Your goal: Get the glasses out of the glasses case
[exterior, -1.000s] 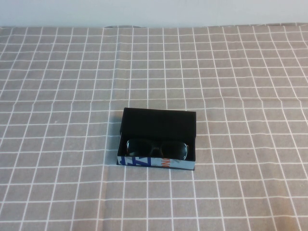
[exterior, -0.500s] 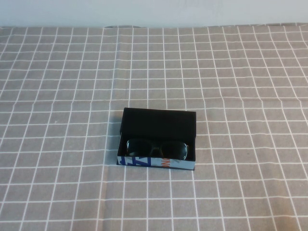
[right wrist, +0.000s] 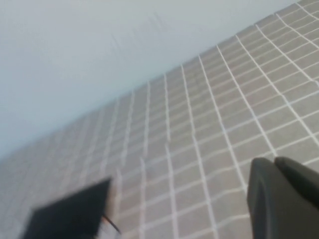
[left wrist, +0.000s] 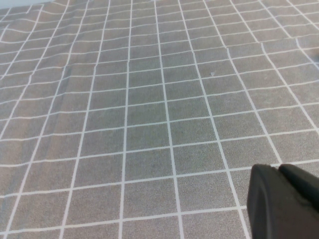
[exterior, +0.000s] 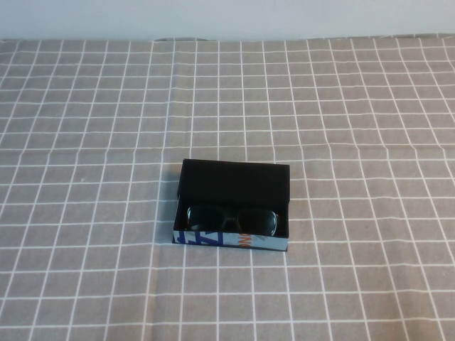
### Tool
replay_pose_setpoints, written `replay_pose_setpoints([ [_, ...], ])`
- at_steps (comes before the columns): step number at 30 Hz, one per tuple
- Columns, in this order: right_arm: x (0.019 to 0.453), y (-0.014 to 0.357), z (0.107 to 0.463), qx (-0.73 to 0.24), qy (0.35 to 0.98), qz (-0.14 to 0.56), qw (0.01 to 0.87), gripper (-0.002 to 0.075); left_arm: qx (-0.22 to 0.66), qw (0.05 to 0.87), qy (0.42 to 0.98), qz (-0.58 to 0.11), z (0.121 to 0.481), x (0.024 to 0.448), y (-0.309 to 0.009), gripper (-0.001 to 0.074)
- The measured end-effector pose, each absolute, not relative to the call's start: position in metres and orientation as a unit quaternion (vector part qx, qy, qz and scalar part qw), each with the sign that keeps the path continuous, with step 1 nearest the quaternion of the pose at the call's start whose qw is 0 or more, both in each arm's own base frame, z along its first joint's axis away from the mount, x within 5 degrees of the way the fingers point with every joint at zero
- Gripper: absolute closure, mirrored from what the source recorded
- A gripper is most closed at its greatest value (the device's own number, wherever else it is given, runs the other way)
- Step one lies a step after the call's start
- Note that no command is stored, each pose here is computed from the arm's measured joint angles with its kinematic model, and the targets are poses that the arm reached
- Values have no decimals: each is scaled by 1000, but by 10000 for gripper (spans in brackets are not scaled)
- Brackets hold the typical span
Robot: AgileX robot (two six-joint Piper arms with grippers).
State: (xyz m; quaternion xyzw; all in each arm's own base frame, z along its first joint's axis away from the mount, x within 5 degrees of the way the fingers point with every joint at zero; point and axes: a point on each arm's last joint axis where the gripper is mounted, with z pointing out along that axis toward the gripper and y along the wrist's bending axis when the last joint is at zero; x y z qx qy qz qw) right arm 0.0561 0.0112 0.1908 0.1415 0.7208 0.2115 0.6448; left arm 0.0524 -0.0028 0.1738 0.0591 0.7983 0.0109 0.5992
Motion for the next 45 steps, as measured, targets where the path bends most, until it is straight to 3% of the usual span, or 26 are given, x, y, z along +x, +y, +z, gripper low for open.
replay_pose_setpoints([
  [5,56,10,197,222,677,291,638,744,59,599,798,11,174,52,-3,739],
  [12,56,13,201,263,654,355,614,744,59,599,798,11,174,52,-3,739],
  [17,56,28,236,187,710,366,572,744,59,599,798,11,174,52,-3,739],
  [23,83,43,260,100,837,331,424,744,59,599,798,11,174,52,-3,739],
  [28,118,43,271,63,895,289,335,744,59,599,798,11,174,52,-3,740],
  [36,188,61,286,-34,931,261,252,744,59,599,798,11,174,52,-3,739],
  [45,241,161,294,-310,907,193,209,744,59,599,798,11,174,52,-3,740],
])
